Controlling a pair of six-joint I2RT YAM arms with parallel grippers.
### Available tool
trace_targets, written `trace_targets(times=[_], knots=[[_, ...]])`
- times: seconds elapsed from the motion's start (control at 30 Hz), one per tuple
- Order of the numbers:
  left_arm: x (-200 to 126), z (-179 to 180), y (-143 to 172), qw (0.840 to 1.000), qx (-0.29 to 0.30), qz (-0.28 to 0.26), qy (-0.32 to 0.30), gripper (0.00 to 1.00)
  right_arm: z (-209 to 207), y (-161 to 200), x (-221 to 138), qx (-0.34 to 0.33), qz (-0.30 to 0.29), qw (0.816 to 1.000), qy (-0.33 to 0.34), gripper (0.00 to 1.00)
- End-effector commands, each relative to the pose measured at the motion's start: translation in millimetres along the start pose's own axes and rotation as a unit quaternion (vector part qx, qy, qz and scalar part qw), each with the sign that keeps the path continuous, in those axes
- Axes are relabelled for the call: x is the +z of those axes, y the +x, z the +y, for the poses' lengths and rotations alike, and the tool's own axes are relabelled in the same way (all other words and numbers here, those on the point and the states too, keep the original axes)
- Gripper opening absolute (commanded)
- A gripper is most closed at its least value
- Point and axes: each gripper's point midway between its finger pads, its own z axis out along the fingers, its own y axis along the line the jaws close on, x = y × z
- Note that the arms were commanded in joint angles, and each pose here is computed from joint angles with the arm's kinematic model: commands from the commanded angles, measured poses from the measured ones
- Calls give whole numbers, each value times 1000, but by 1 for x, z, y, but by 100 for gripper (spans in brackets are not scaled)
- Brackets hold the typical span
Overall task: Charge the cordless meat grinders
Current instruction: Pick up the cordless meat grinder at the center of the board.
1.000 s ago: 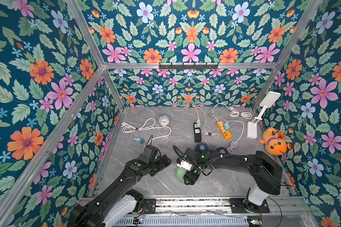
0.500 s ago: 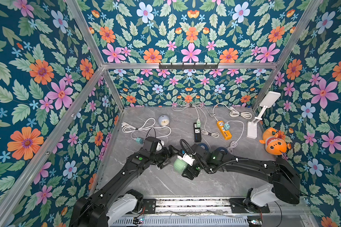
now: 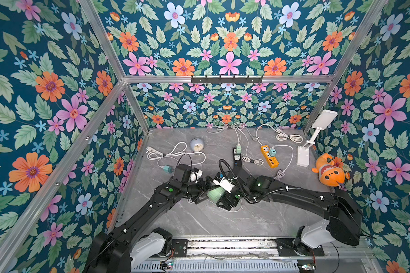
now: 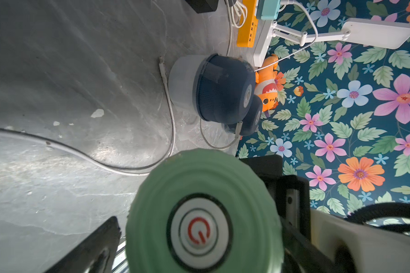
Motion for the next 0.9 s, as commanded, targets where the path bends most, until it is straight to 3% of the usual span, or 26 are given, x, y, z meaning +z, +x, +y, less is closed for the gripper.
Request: trace_targets(times=[0.0, 0.2, 0.47, 0.53, 0.63, 0.7, 0.87], knots=[[4, -3, 11, 999, 4, 29, 15, 100, 12, -27, -3, -22, -44, 998, -30, 48], [5, -2, 12, 999, 6, 33, 17, 91, 16, -31, 0, -27, -41, 998, -41, 48], [4, -3, 12, 999, 8, 27, 21, 69, 11, -29, 0, -17, -41, 998, -41, 51], [3, -3, 11, 999, 8, 24, 21, 64, 9, -31, -3, -10, -47, 998, -45, 56], [3, -2, 9, 1000, 7, 16, 17, 60, 4, -33, -8, 0, -59, 997, -43, 79], [3, -1, 3, 1000, 10, -1, 11, 59, 0, -33, -13, 5, -67, 997, -36, 89], [-1, 7, -32, 995, 41, -76, -56, 55, -12, -34, -41, 19, -112, 993, -5, 98]])
